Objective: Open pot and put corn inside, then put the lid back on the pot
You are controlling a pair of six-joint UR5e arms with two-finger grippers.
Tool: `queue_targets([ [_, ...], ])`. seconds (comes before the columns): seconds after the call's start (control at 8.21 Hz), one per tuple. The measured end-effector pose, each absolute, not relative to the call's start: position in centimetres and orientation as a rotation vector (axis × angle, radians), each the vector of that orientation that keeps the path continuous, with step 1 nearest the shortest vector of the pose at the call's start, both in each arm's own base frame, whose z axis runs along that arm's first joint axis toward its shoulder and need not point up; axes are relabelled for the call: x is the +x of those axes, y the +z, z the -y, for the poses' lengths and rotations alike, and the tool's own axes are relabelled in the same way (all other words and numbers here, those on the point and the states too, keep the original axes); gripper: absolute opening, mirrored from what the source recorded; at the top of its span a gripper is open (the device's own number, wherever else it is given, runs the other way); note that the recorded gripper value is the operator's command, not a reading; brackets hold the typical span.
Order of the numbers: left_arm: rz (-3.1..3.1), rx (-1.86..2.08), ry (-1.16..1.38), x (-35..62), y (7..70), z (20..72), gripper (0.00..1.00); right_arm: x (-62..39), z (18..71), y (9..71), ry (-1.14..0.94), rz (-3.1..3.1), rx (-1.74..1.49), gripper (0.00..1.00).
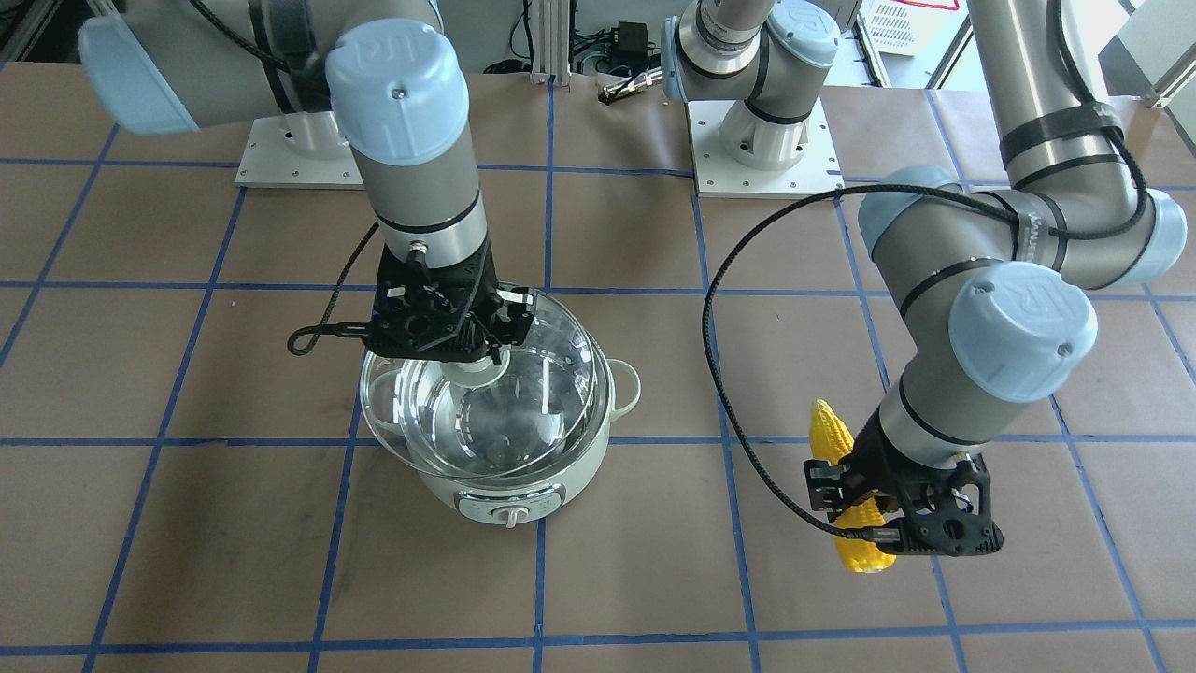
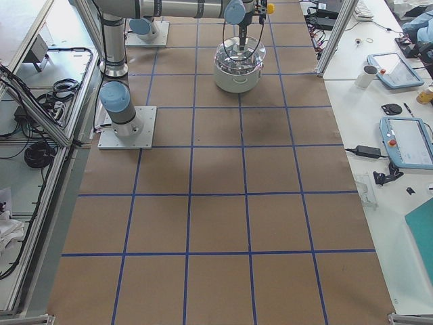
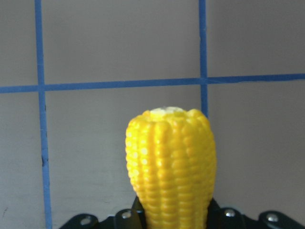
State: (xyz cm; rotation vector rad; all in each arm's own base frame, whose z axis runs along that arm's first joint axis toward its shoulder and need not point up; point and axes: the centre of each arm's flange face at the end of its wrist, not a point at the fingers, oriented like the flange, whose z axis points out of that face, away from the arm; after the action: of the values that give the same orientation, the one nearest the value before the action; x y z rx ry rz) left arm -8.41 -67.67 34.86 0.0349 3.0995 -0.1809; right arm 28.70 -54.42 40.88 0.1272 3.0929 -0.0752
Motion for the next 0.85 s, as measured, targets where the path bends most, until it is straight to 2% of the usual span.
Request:
queue_targets([
  [0.49, -3.133, 0.021, -0.260, -23.3, 39.9, 61.9, 0.00, 11.4, 55.2, 46.8, -0.026, -3.078, -0.028, 0.37],
  [0.85, -3.179, 0.092, -0.221, -32.4, 38.9, 57.8, 0.00, 8.6, 55.0, 46.9, -0.001, -3.083, -0.083, 0.36],
])
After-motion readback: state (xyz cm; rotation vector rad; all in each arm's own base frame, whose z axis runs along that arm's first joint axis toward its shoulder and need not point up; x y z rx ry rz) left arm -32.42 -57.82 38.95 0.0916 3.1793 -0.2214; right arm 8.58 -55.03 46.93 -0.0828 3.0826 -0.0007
